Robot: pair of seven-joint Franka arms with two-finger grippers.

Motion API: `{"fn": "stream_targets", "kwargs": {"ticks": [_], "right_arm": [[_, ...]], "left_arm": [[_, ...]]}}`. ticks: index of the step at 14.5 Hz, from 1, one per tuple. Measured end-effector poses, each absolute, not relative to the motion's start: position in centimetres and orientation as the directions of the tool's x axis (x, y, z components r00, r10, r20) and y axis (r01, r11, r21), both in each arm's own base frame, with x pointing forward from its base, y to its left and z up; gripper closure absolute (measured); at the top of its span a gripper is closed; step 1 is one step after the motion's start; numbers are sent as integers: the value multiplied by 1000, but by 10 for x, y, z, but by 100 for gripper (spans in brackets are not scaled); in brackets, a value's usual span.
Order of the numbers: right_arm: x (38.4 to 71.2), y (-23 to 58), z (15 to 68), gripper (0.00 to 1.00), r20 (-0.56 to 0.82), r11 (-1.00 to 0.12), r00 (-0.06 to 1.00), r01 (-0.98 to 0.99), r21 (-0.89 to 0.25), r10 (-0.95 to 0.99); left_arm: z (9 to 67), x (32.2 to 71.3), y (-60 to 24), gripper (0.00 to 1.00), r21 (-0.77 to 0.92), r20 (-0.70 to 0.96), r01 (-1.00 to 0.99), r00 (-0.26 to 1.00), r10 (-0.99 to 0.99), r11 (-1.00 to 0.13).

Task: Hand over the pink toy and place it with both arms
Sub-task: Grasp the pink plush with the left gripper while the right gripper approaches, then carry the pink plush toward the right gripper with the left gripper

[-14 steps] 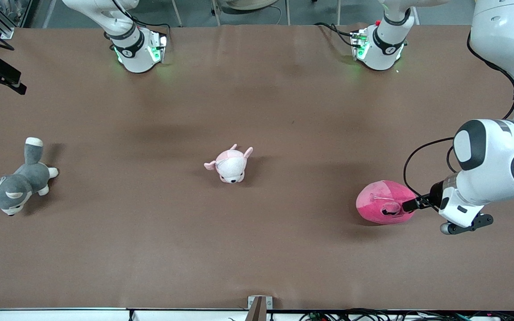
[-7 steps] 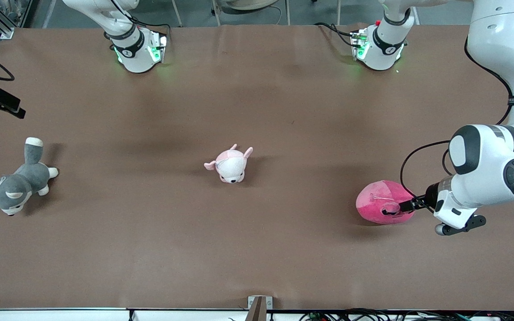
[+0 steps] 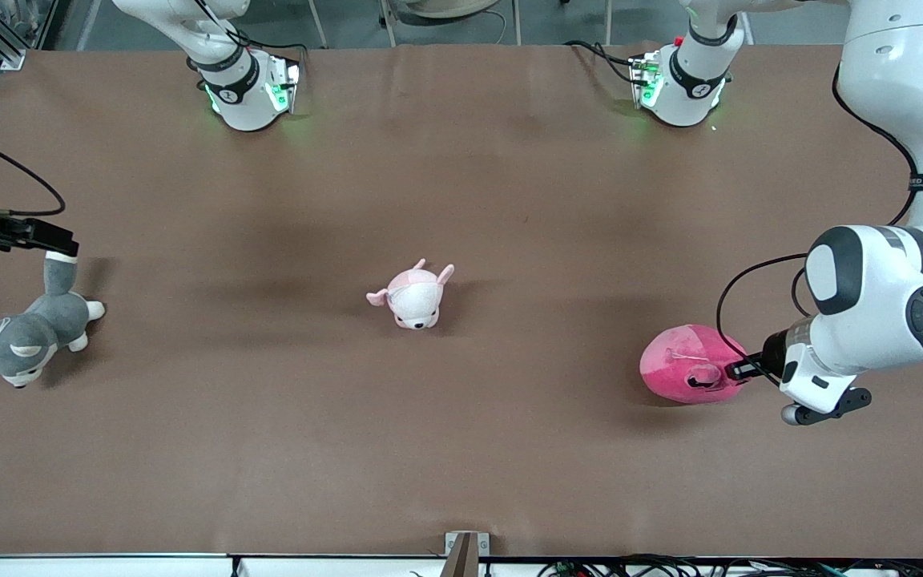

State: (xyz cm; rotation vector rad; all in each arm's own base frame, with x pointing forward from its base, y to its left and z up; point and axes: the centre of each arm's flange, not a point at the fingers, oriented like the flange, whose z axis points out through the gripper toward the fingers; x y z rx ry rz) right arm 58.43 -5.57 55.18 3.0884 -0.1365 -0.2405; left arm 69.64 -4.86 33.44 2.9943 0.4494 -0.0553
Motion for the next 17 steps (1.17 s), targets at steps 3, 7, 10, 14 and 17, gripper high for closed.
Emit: {"fn": "stream_targets", "kwargs": {"ticks": [3,7,10,14,17], "right_arm": [[582,-45,555,0,-164,-975,961,-222,24,-223],[582,32,559,0,-180,-907,891,-421,19,-417],[572,118,560,0,-164,-865,850,-500,52,-501],[553,210,566,0,-158,-778,767,-628,12,-622],[540,258,570,0,-156,-695,689,-719,-17,-708]], "left_arm": [[336,697,-52,88,106,-55,326,945,322,-939],[372,694,-72,88,116,-43,351,936,348,-929],[440,672,-103,88,136,-72,364,931,357,-921],[533,620,-177,88,202,-93,379,925,367,-903],[572,577,-264,88,251,-111,391,921,375,-886]]}}
